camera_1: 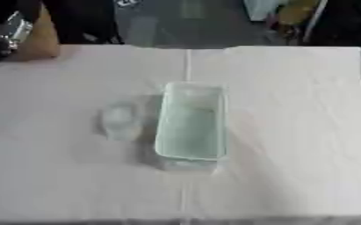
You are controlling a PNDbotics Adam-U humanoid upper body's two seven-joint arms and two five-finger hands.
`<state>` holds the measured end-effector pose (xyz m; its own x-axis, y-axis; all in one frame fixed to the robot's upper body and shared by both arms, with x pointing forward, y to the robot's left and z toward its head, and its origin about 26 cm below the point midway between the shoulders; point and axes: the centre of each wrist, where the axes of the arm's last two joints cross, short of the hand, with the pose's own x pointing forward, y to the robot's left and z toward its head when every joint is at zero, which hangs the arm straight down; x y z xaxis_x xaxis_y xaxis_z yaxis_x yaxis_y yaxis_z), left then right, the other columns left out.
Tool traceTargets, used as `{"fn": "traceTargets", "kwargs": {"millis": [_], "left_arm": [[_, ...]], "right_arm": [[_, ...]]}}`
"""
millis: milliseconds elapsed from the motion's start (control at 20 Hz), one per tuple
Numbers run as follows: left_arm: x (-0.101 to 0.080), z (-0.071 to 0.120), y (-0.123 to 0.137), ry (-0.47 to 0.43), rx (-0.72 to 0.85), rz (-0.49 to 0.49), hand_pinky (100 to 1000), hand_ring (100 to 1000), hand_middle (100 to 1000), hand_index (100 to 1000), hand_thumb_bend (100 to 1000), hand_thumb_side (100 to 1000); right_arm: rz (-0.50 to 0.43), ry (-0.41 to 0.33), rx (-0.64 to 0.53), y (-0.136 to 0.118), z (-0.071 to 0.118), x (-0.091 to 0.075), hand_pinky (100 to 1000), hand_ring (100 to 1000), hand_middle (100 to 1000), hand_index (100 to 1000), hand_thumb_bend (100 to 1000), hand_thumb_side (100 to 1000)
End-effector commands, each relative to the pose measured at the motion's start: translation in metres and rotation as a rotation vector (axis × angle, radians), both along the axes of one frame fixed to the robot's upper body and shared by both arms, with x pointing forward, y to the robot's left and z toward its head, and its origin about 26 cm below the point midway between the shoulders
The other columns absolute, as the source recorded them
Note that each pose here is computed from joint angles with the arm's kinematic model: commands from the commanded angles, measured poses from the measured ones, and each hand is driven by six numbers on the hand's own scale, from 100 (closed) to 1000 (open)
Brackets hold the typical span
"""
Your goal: Pick up objects on the table and place them in the box.
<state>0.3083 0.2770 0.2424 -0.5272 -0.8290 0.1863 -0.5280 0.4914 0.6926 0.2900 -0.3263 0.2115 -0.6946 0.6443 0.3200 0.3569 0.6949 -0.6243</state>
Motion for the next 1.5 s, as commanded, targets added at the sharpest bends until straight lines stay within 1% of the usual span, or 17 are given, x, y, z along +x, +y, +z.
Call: {"fn": "traceTargets", "kwargs": {"millis": [50,700,950,1050,1200,1300,1350,1400,1500], "left_arm": [[-0.002,0.009,-0.001,-0.030,0.008,-0.010,1000,1000,1000,1000,1000,746],[-0.002,0.009,-0.002,-0.023,0.016,-0.013,1000,1000,1000,1000,1000,746],[-0.002,0.008,-0.005,-0.009,0.037,-0.029,1000,1000,1000,1000,1000,733],[-0.002,0.010,-0.005,0.002,0.082,-0.041,994,1000,1000,1000,1000,759],[-0.004,0.022,-0.002,0.044,0.218,-0.058,973,1000,1000,1000,1000,824],[-0.006,0.036,0.001,0.088,0.339,-0.061,953,1000,1000,1000,1000,855],[-0.007,0.044,0.003,0.109,0.395,-0.057,953,1000,1000,1000,1000,824],[-0.008,0.050,0.005,0.127,0.431,-0.053,924,999,1000,1000,1000,870],[-0.011,0.062,0.007,0.155,0.490,-0.038,905,990,990,1000,1000,868]], "right_arm": [[0.000,-0.030,-0.016,0.000,0.009,-0.002,712,883,980,1000,100,596],[0.001,-0.031,-0.015,0.000,0.009,-0.002,712,884,981,1000,100,596],[0.000,-0.027,-0.007,0.000,0.009,-0.002,711,883,981,1000,100,598],[0.000,-0.024,-0.007,0.000,0.008,-0.002,710,884,982,1000,100,600],[0.002,-0.017,-0.010,0.001,0.009,-0.002,709,884,983,1000,100,604],[0.002,-0.011,-0.012,0.000,0.009,-0.002,709,884,983,1000,100,603],[0.002,-0.009,-0.014,0.000,0.009,-0.002,709,884,983,1000,100,587],[0.002,-0.007,-0.015,0.000,0.009,-0.002,709,884,983,1000,100,603],[0.001,-0.005,-0.016,0.000,0.009,-0.002,708,884,983,1000,100,605]]}}
